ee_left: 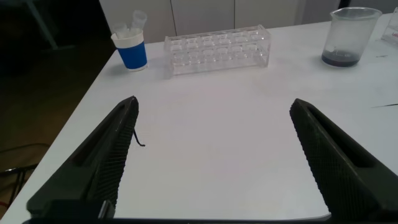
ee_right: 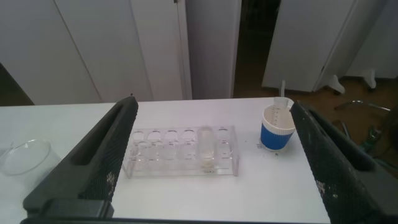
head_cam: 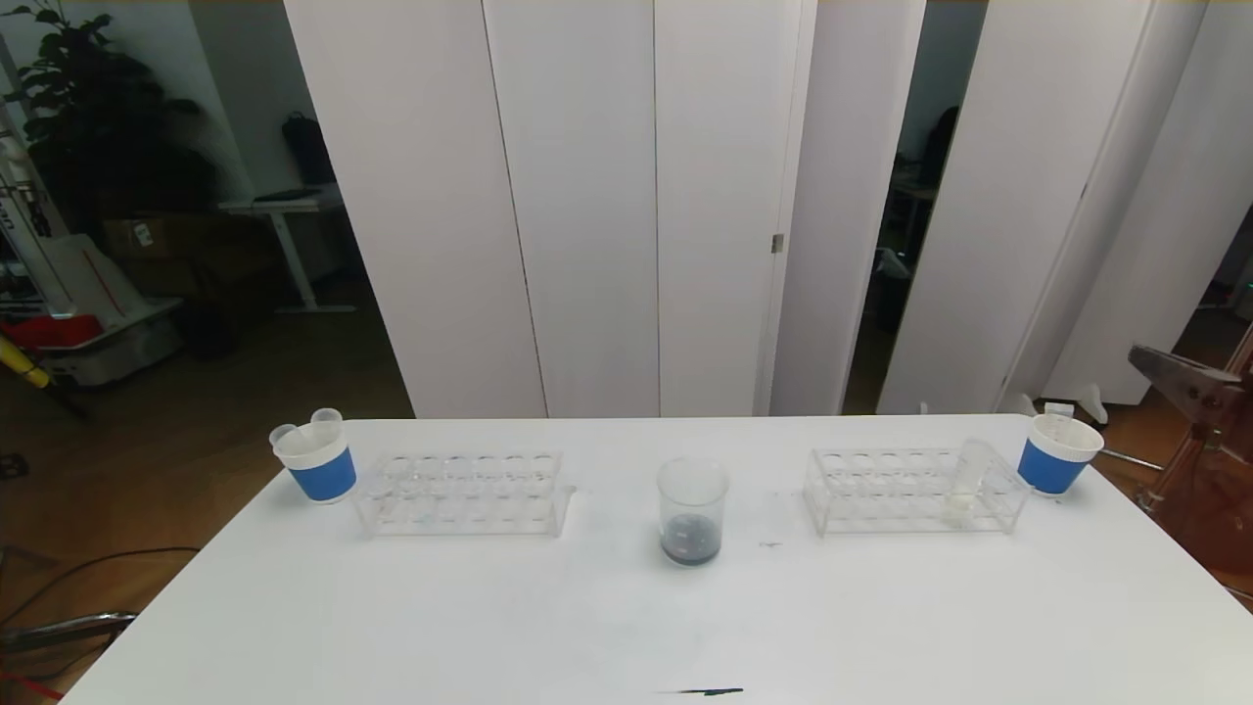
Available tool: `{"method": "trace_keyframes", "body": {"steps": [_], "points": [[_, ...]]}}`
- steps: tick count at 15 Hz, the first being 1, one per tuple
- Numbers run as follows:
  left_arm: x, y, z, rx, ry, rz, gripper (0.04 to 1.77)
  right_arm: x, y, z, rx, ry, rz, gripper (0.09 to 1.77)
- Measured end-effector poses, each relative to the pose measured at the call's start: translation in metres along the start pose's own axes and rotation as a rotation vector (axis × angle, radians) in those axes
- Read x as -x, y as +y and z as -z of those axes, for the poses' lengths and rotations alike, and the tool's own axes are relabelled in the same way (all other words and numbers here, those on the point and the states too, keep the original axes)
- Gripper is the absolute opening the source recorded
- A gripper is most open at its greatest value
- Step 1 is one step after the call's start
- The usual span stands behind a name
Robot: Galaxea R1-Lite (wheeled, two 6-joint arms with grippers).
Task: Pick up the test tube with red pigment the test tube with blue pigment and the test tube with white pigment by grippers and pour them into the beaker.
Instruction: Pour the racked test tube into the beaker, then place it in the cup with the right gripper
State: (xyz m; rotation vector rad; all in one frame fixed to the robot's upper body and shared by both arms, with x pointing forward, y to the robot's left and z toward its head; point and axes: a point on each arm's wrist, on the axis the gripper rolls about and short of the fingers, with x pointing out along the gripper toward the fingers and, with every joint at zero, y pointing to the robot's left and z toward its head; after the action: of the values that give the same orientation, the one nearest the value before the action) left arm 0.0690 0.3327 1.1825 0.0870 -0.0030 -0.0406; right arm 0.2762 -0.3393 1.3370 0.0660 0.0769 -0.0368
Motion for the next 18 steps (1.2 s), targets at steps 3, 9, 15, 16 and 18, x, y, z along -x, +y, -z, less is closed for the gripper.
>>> {"method": "trace_keyframes", "body": {"steps": [3,9,15,16,18], "points": [[0.000,0.000,0.000,0.000,0.000,0.000,1.74,-0.029,-0.002,0.039,0.003,0.042,0.006,1.75],[0.000,0.000,0.000,0.000,0.000,0.000,1.74,-0.041,-0.007,0.104,0.020,0.118,0.009,1.75],[0.000,0.000,0.000,0.000,0.000,0.000,1.74,-0.073,-0.005,0.135,0.037,0.214,0.054,1.75],[0.000,0.000,0.000,0.000,0.000,0.000,1.74,-0.081,-0.004,0.137,0.038,0.214,0.053,1.75],[0.000,0.000,0.000,0.000,0.000,0.000,1.74,-0.098,-0.002,0.143,0.039,0.206,0.049,1.75]]}}
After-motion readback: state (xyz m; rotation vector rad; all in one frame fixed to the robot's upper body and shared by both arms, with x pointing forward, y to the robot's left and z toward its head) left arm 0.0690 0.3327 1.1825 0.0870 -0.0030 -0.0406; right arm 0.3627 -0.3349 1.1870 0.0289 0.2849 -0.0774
